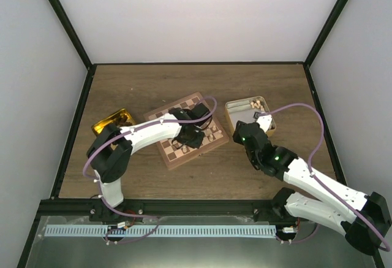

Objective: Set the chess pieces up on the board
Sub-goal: Place the chess piece on the chessboard, then pick up the chess piece from the storage box.

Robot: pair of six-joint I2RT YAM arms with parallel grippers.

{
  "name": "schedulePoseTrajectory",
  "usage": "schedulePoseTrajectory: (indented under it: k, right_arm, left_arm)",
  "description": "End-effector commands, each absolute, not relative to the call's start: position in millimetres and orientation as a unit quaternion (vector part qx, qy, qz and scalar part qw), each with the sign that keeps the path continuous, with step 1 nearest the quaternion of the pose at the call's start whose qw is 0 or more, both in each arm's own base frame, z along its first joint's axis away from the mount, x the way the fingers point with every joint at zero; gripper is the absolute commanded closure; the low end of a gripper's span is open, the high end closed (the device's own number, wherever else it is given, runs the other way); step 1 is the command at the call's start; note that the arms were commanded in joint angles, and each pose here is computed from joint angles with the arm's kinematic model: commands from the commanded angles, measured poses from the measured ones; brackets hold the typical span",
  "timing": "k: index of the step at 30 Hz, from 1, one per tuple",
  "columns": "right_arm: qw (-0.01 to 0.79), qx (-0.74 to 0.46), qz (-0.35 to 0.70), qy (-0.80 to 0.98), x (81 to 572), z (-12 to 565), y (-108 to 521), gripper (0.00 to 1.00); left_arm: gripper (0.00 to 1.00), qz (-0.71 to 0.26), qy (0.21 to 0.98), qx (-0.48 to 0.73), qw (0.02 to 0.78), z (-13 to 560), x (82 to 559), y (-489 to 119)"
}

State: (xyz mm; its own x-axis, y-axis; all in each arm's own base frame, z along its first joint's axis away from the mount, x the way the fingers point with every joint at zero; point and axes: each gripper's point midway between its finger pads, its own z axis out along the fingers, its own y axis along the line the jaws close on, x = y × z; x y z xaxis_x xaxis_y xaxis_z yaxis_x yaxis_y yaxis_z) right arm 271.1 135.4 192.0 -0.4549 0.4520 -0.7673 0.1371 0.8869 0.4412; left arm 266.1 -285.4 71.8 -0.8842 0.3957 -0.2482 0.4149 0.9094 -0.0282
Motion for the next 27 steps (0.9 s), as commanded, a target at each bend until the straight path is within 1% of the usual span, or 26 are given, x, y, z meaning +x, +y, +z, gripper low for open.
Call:
schedulePoseTrajectory:
  k: [1, 3, 4, 6, 8, 10, 14, 18, 20, 24, 27]
  right_arm:
    - [0.494, 0.191, 0.15, 0.835, 271, 189, 127, 0.51]
    - [0.494, 0.19, 0.15, 0.835, 270, 189, 127, 0.51]
    - [0.494, 0.191, 0.149, 0.835, 270, 189, 127, 0.51]
    - [0.495, 0.191, 0.15, 0.834, 270, 190, 126, 0.51]
    - [0.496, 0.191, 0.151, 0.834, 270, 191, 126, 0.51]
    - [0.497, 0.191, 0.152, 0.833, 270, 192, 126, 0.5]
    - [0.494, 0.184, 0.156, 0.835, 271, 196, 129, 0.51]
    - [0.495, 0.175, 0.162, 0.835, 275, 202, 131, 0.51]
    - [0.493, 0.173, 0.166, 0.836, 281, 205, 129, 0.51]
    - [0.476, 0.153, 0.164, 0.85, 305, 199, 123, 0.51]
    - [0.46, 0.151, 0.141, 0.863, 330, 189, 108, 0.52]
  left_arm:
    - [0.86, -0.037, 0.968, 0.215, 0.123, 68, 269, -290]
    - [0.86, -0.036, 0.968, 0.215, 0.122, 66, 269, -290]
    - [0.84, -0.038, 0.968, 0.215, 0.122, 67, 269, -290]
    - [0.79, -0.041, 0.968, 0.216, 0.121, 68, 268, -291]
    - [0.7, -0.042, 0.968, 0.216, 0.123, 73, 267, -290]
    - [0.64, -0.048, 0.967, 0.216, 0.127, 80, 266, -290]
    - [0.55, -0.084, 0.961, 0.223, 0.137, 104, 263, -298]
    - [0.54, -0.129, 0.954, 0.215, 0.166, 134, 267, -305]
    - [0.53, -0.134, 0.952, 0.2, 0.19, 147, 275, -299]
    - [0.54, -0.128, 0.95, 0.151, 0.241, 163, 295, -275]
    - [0.52, -0.147, 0.943, 0.108, 0.278, 180, 306, -256]
